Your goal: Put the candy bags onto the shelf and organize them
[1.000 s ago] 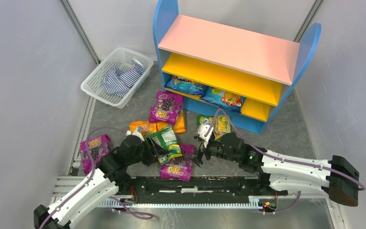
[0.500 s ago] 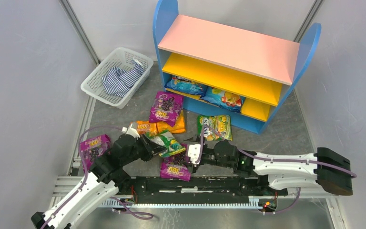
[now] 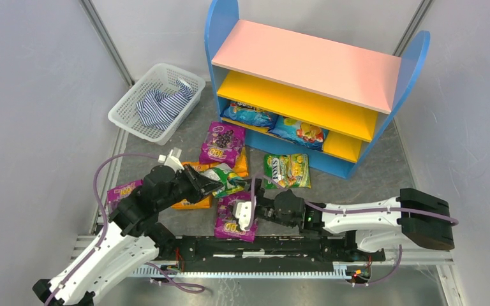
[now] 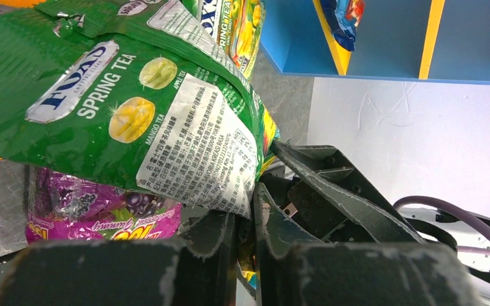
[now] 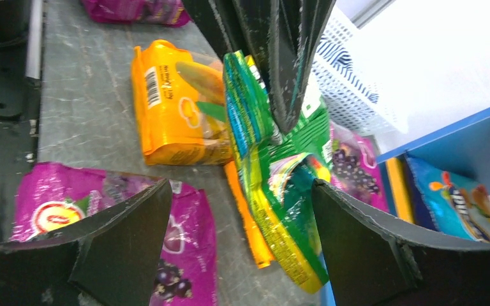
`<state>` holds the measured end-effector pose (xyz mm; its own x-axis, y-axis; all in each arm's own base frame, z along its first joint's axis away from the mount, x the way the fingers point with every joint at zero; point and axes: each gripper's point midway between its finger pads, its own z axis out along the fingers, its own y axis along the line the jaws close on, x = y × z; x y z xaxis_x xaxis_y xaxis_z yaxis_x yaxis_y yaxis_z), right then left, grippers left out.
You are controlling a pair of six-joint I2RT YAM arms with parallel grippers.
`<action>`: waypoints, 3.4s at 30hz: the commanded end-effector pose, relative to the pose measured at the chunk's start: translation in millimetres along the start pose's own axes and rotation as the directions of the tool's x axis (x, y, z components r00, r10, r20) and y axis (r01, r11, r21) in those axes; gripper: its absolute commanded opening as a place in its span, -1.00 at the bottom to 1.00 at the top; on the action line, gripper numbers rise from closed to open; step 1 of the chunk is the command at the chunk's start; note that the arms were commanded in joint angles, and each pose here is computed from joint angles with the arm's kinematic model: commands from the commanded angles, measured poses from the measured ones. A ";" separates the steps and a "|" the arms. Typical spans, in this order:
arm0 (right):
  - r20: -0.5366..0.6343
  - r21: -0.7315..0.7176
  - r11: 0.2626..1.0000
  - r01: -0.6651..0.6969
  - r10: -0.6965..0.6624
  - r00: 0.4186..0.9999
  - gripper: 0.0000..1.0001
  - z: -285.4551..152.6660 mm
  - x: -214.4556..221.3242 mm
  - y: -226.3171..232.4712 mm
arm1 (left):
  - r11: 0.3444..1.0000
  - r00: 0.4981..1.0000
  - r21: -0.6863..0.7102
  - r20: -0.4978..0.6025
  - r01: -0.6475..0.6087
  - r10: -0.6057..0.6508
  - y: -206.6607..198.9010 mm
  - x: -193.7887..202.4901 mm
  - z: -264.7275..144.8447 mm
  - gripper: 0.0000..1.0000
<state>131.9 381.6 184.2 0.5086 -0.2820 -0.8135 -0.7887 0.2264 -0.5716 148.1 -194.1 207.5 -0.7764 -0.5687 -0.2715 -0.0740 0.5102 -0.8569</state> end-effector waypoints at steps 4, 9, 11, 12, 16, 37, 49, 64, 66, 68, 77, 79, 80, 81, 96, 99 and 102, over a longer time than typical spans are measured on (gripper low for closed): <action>0.070 0.174 0.977 0.125 -0.138 0.988 0.75 4.2 -43.3 -48.1 | 0.996 0.998 0.056 -0.021 -0.065 0.067 -28.0 -2.2 -11.4 -0.83; 0.075 0.141 0.968 0.206 -0.218 0.973 0.69 13.3 -45.2 -42.2 | 0.994 0.999 0.106 -0.025 -0.039 0.042 -43.9 -3.1 -17.0 -0.87; 0.078 0.128 0.967 0.221 -0.232 0.970 0.62 17.6 -47.1 -40.2 | 0.992 0.999 0.123 -0.032 -0.035 0.039 -50.7 -3.0 -19.4 -0.90; 0.082 0.127 0.968 0.217 -0.228 0.970 0.58 19.0 -49.1 -40.6 | 0.991 0.999 0.128 -0.035 -0.034 0.039 -53.5 -3.1 -20.3 -0.90; 0.103 0.130 0.969 0.208 -0.222 0.970 0.37 22.7 -57.0 -42.7 | 0.989 0.998 0.141 -0.044 -0.036 0.042 -59.7 -2.7 -22.7 -0.92; 0.013 0.167 0.969 0.180 -0.185 0.983 -1.00 6.4 -56.5 -63.7 | 0.972 0.981 0.146 0.094 -0.183 0.171 -78.9 -28.7 -45.1 0.27; -0.132 0.407 0.911 0.063 -0.010 0.991 -1.00 -65.9 -97.4 -157.1 | 0.913 0.823 -0.227 0.399 -0.338 0.404 -38.1 -99.3 -107.2 1.00; -0.307 0.775 0.577 0.259 -0.016 0.952 -1.00 -79.7 -197.7 -359.9 | 0.849 0.758 -0.316 0.389 -0.424 0.523 -9.9 -103.9 -92.7 1.00; -0.412 0.774 0.510 0.374 -0.042 0.910 -0.99 -73.3 -189.2 -378.0 | 0.842 0.755 -0.332 0.383 -0.426 0.533 -3.1 -103.4 -91.1 1.00; -0.519 0.755 0.454 0.474 -0.029 0.854 -1.00 -64.5 -175.8 -397.3 | 0.836 0.752 -0.348 0.378 -0.425 0.540 3.3 -103.1 -90.4 1.00; -0.672 0.644 0.454 0.615 -0.048 0.739 -1.00 -14.2 -114.7 -419.5 | 0.832 0.757 -0.344 0.362 -0.435 0.545 6.5 -99.8 -85.6 1.00; -0.656 0.637 0.484 0.600 -0.069 0.752 -0.95 0.2 -109.1 -419.5 | 0.833 0.758 -0.342 0.360 -0.436 0.544 6.8 -99.2 -84.0 1.00; -0.626 0.648 0.502 0.573 -0.077 0.776 -0.81 6.3 -110.4 -420.2 | 0.833 0.758 -0.342 0.360 -0.436 0.545 7.3 -99.0 -82.9 1.00; -0.595 0.652 0.527 0.545 -0.090 0.799 -0.52 14.6 -110.5 -418.9 | 0.833 0.758 -0.341 0.360 -0.436 0.544 7.6 -99.0 -82.0 1.00; 0.022 0.652 0.754 -0.084 0.093 0.995 0.96 -1.7 -185.3 -386.2 | 0.838 0.759 -0.336 0.370 -0.429 0.536 8.7 -98.9 -82.7 1.00; 0.084 0.656 0.737 -0.160 0.140 0.987 0.96 -9.5 -191.5 -386.8 | 0.836 0.760 -0.341 0.364 -0.429 0.538 9.3 -98.8 -81.2 1.00; 0.054 0.684 0.718 -0.129 0.127 0.990 0.67 -8.1 -181.1 -393.7 | 0.836 0.761 -0.345 0.362 -0.427 0.539 9.9 -99.1 -80.2 1.00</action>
<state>345.5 337.3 549.4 0.4246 -0.2967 -0.8554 -0.3723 0.8040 -0.4637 167.6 -81.2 256.6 -0.4323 -0.4051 -0.8056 0.0455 0.8825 -0.4682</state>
